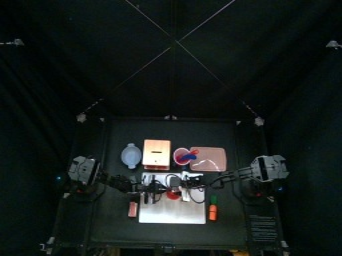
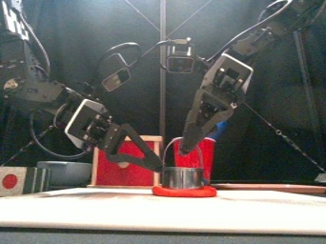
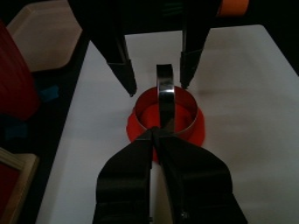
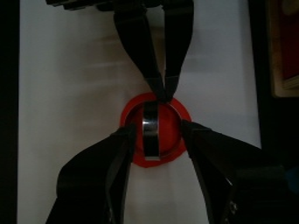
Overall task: Get the cutter from the drawer then cut the dough then place the extra dough in the bowl
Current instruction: Cut the dough
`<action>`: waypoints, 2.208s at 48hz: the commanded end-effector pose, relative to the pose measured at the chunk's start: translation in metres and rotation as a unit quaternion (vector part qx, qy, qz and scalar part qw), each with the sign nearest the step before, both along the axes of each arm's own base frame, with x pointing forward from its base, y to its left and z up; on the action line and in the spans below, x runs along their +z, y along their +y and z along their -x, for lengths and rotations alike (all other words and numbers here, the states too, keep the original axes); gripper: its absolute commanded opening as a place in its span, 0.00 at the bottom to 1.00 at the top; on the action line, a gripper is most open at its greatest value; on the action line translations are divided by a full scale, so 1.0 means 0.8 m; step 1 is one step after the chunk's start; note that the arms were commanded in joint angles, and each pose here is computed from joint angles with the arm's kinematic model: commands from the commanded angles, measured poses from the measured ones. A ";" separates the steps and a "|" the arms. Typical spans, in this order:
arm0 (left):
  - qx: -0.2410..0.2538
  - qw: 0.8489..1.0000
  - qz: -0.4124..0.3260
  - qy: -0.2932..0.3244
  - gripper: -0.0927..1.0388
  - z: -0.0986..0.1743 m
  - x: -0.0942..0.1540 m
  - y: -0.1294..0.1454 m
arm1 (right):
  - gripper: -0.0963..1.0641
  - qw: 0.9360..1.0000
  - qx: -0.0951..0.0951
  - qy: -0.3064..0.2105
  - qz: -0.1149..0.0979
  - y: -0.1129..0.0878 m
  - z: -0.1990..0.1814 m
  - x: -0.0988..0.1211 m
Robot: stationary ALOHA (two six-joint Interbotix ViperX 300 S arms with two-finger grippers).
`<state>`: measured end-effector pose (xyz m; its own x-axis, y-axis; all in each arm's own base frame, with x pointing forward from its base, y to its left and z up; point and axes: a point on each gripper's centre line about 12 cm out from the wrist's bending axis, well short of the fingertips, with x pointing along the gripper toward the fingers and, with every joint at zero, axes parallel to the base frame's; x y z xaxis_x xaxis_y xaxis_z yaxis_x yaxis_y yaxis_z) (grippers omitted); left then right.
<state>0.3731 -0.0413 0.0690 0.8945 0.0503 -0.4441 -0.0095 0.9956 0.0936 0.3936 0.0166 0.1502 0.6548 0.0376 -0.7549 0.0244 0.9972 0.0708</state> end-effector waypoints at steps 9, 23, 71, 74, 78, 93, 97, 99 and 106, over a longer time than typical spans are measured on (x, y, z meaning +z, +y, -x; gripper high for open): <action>-0.008 1.000 0.006 0.011 0.54 -0.004 0.002 -0.007 | 0.79 1.000 0.000 -0.019 0.000 -0.001 -0.005 0.025; -0.013 1.000 0.007 -0.021 0.52 -0.001 0.035 -0.009 | 0.79 1.000 -0.001 -0.015 -0.001 -0.001 -0.005 0.022; -0.013 1.000 0.001 0.012 0.52 -0.015 -0.002 -0.009 | 0.77 1.000 0.004 0.011 0.000 0.002 -0.013 0.018; -0.014 1.000 0.001 0.012 0.52 -0.015 -0.002 -0.010 | 0.73 1.000 0.004 0.012 0.000 0.002 -0.012 0.017; -0.014 1.000 0.001 0.012 0.52 -0.015 -0.002 -0.010 | 0.64 1.000 0.003 0.018 0.002 0.000 -0.011 0.017; -0.014 1.000 0.001 0.015 0.52 -0.014 -0.005 -0.010 | 0.50 1.000 0.012 -0.002 0.009 0.001 -0.012 0.046; -0.013 1.000 0.001 0.017 0.52 -0.013 -0.007 -0.010 | 0.50 1.000 0.014 -0.015 0.018 -0.003 -0.001 0.071; -0.014 1.000 0.001 0.019 0.52 -0.013 -0.007 -0.010 | 0.50 0.999 0.014 -0.025 0.023 -0.005 0.009 0.086; -0.016 0.999 0.003 0.028 0.52 -0.014 -0.008 -0.012 | 0.50 0.999 0.003 -0.037 0.027 -0.018 0.052 0.120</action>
<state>0.3803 -0.0490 0.0585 0.8643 0.0235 -0.5024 0.0266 0.9954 0.0923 0.3640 0.0070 0.2210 0.6635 0.0107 -0.7481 0.0028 0.9999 0.0168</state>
